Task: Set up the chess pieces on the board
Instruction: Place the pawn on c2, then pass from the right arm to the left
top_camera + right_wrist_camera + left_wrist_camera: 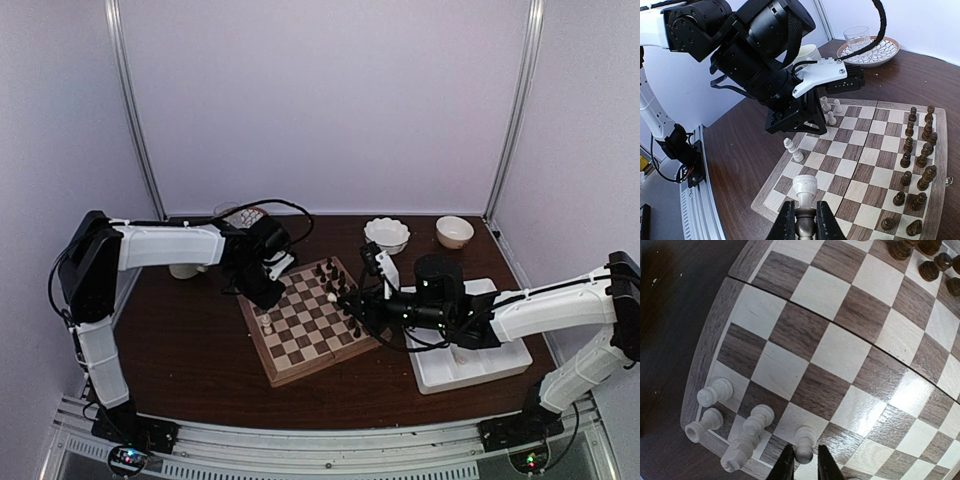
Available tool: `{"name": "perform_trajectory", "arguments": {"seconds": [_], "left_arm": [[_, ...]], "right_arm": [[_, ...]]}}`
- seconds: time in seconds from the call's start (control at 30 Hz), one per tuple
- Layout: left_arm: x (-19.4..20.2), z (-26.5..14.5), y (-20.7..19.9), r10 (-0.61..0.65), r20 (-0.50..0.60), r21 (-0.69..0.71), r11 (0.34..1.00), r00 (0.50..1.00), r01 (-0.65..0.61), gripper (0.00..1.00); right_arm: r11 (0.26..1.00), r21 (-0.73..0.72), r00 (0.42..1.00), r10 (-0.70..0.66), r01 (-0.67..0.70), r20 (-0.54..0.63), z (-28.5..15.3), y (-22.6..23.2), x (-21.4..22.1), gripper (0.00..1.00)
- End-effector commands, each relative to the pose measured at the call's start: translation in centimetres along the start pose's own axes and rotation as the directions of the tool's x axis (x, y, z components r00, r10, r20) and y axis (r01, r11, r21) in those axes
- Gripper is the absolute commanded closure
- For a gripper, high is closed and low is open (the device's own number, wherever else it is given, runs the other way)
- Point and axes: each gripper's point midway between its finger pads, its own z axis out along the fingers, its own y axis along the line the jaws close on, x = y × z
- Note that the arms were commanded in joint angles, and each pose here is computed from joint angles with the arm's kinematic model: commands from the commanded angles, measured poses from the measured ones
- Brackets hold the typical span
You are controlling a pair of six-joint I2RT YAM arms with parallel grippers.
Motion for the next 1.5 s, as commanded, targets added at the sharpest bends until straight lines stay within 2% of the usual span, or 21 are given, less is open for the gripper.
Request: {"name": "perform_trajectory", "arguments": {"seconds": [0.0,0.13,0.27,0.37,0.47,0.57,0.6,0.67,0.77,0.87,1.0,1.07,1.27,1.47], "left_arm": [[-1.8,-2.5,0.1,-0.008,0.101,0.023,1.000,0.995,0.006,0.80],[-2.1,-4.3,0.3,-0.011,0.160,0.023,1.000,0.987,0.007,0.73],[-2.4,-7.0,-0.3,-0.019,0.263,0.074,0.997,0.965,-0.001,0.68],[-3.0,-10.7,-2.0,0.012,0.406,0.139,0.987,0.914,-0.075,0.62],[-2.6,-14.0,-4.0,0.051,0.555,0.175,0.969,0.831,-0.176,0.56],[-1.6,-16.8,-6.5,0.100,0.695,0.203,0.923,0.712,-0.328,0.51],[-0.7,-16.7,-7.2,0.134,0.723,0.186,0.907,0.678,-0.378,0.50],[0.1,-17.8,-8.5,0.195,0.796,0.123,0.875,0.573,-0.468,0.45],[1.2,-18.3,-10.5,0.261,0.854,0.045,0.826,0.451,-0.562,0.40],[1.9,-18.0,-11.8,0.321,0.871,-0.025,0.786,0.373,-0.617,0.31],[2.0,-17.2,-12.4,0.370,0.869,-0.083,0.765,0.329,-0.639,0.17],[2.0,-17.1,-12.5,0.378,0.873,-0.102,0.761,0.310,-0.640,0.17],[2.0,-17.0,-12.9,0.388,0.876,-0.123,0.753,0.285,-0.646,0.26],[2.4,-16.4,-14.1,0.420,0.865,-0.124,0.709,0.275,-0.694,0.33]], "right_arm": [[1.000,-0.011,1.000,-0.002,0.002,0.023,-0.1,0.3,-0.9,1.00],[1.000,-0.007,1.000,-0.003,0.003,-0.021,0.5,0.2,-0.4,1.00],[1.000,-0.023,0.999,0.001,-0.002,-0.051,1.1,0.4,0.1,1.00],[0.999,-0.037,0.998,0.002,-0.005,-0.059,1.3,0.6,0.2,1.00],[0.998,-0.065,0.998,0.001,-0.004,-0.057,1.2,1.2,0.1,1.00],[0.992,-0.126,0.998,0.007,-0.015,-0.063,1.2,2.3,0.0,1.00],[0.988,-0.155,0.997,0.010,-0.021,-0.070,1.3,2.8,-0.1,0.99],[0.975,-0.220,0.995,0.013,-0.034,-0.097,1.4,4.0,-0.1,0.99],[0.958,-0.282,0.992,0.024,-0.059,-0.127,1.6,5.1,0.2,0.99],[0.950,-0.303,0.990,0.031,-0.072,-0.137,1.8,5.4,0.5,0.99],[0.936,-0.342,0.988,0.035,-0.086,-0.151,2.0,6.0,0.7,0.99],[0.929,-0.359,0.987,0.036,-0.091,-0.158,2.1,6.3,0.8,0.99],[0.908,-0.404,0.983,0.044,-0.114,-0.179,2.3,7.1,1.3,1.00],[0.886,-0.447,0.983,0.047,-0.123,-0.178,2.2,7.9,1.1,1.00]]}}
